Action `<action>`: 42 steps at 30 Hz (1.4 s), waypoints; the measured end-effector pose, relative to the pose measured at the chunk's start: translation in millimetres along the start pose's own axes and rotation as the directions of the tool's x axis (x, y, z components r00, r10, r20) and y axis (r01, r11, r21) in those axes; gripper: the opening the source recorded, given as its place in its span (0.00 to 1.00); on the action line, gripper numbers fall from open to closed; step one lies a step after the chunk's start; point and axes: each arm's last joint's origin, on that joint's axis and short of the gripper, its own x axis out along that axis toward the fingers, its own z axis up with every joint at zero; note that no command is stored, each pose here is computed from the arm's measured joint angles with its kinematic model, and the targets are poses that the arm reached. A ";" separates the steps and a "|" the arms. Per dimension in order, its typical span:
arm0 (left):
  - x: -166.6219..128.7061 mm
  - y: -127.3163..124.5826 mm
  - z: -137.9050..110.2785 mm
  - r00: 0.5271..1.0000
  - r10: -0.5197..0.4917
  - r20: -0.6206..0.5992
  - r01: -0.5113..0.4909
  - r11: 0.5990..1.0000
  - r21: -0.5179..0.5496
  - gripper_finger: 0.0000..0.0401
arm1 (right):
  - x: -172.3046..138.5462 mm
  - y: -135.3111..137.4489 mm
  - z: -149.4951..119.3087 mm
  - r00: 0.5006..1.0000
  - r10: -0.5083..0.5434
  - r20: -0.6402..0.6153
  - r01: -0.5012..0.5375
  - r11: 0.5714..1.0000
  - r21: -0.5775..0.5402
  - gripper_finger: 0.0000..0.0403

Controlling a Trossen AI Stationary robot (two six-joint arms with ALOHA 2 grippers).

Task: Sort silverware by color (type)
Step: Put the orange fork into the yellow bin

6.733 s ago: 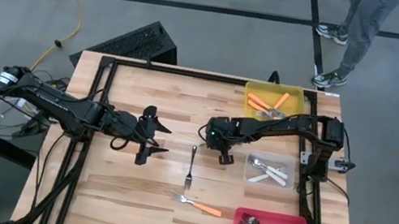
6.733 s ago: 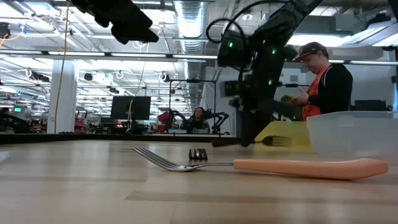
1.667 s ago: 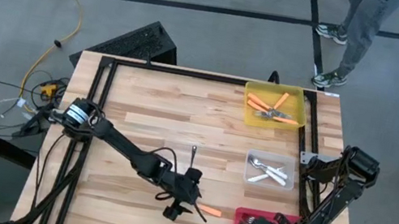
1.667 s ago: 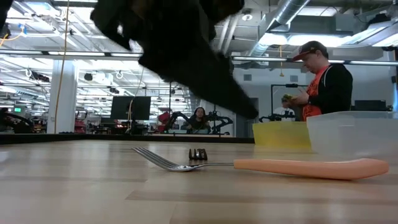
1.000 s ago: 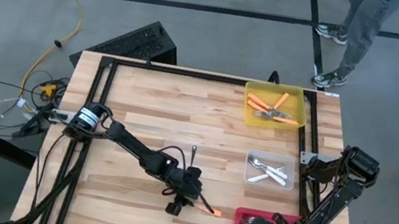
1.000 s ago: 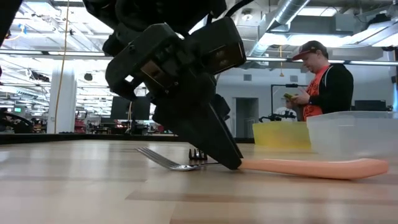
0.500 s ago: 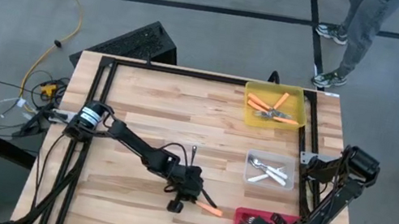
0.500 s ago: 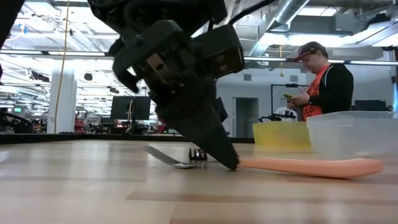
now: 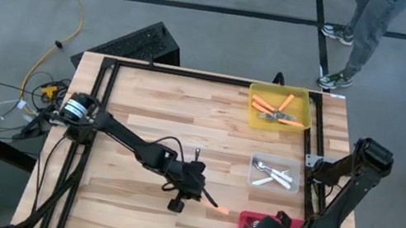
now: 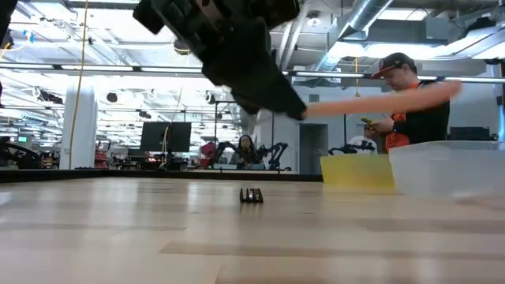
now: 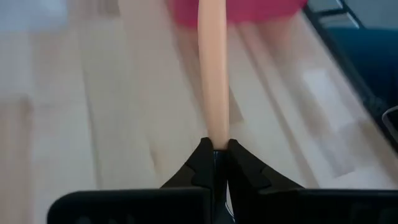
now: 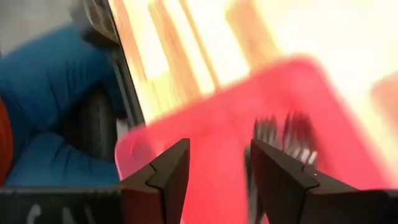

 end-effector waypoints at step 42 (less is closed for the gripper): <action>-200.3 -8.3 -32.5 0.657 0.105 0.747 -0.202 0.979 0.039 0.02 | -16.9 -83.9 258.6 0.687 0.126 0.716 0.342 0.813 -0.471 0.62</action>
